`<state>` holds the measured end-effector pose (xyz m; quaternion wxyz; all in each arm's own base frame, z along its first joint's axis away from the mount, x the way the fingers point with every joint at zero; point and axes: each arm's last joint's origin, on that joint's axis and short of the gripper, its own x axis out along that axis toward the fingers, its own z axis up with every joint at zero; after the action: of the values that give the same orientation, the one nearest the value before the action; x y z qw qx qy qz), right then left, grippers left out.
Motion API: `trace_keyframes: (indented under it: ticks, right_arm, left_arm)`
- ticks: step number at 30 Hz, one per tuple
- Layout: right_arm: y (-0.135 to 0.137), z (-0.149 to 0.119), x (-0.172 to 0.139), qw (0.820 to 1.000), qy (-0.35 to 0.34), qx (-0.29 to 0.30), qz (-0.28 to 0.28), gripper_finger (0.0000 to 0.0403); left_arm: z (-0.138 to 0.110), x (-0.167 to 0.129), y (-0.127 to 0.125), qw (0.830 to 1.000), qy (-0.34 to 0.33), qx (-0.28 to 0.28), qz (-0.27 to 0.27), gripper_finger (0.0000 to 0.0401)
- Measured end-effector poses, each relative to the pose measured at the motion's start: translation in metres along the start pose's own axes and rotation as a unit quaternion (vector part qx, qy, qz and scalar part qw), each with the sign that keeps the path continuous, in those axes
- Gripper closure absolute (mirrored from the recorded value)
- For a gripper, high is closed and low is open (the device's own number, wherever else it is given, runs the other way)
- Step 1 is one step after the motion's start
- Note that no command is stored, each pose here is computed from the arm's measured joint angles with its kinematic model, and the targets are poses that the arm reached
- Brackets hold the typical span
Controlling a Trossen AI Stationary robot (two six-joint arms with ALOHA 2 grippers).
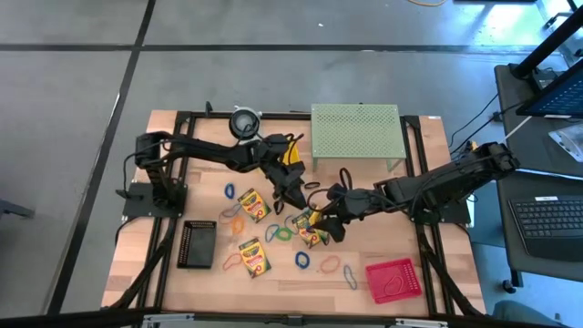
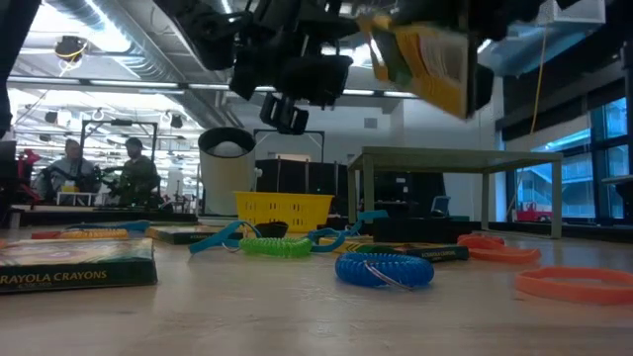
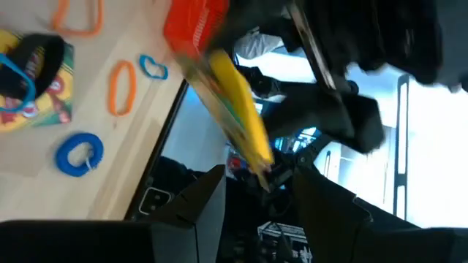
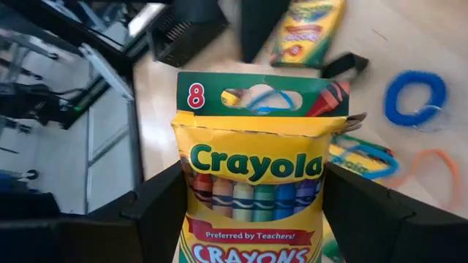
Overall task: Pick & Place Office Desk Supplies
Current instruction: Put the crayon box into the yellow bin
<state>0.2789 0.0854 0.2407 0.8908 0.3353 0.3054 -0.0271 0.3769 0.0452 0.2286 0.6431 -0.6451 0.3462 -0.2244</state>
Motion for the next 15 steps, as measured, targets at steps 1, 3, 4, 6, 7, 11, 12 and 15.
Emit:
trace_keyframes:
  ticks: [1, 3, 4, 6, 7, 11, 12, 15]
  right_arm:
    - [0.003, 0.003, -0.001, 1.000, -0.004, -0.004, 0.005, 0.0122]
    - [0.009, 0.009, -0.004, 1.000, -0.011, -0.014, 0.010, 0.0125]
    - [0.011, 0.012, -0.005, 1.000, -0.014, -0.018, 0.008, 0.0128]
    - [0.010, 0.014, -0.006, 1.000, -0.014, -0.021, -0.003, 0.0132]
    - [0.008, 0.015, -0.006, 1.000, -0.011, -0.019, -0.009, 0.0134]
    - [0.003, 0.015, -0.006, 1.000, -0.003, -0.004, -0.027, 0.0138]
    - [0.002, 0.016, -0.006, 1.000, -0.005, -0.003, -0.027, 0.0138]
    - [0.001, 0.019, -0.005, 1.000, -0.010, 0.001, -0.027, 0.0138]
  left_arm:
    - [0.001, -0.002, 0.001, 1.000, -0.006, -0.002, 0.004, 0.0241]
    - [0.004, -0.006, 0.004, 1.000, -0.022, -0.008, 0.013, 0.0241]
    - [0.005, -0.007, 0.005, 0.999, -0.028, -0.008, 0.015, 0.0241]
    - [0.006, -0.007, 0.004, 0.999, -0.031, -0.004, 0.013, 0.0241]
    - [0.006, -0.007, 0.004, 0.999, -0.031, -0.002, 0.012, 0.0241]
    - [0.006, -0.007, 0.000, 0.999, -0.032, 0.009, 0.001, 0.0241]
    - [0.005, -0.007, -0.001, 0.999, -0.032, 0.010, -0.001, 0.0241]
    - [0.004, -0.005, -0.003, 0.999, -0.032, 0.009, -0.006, 0.0241]
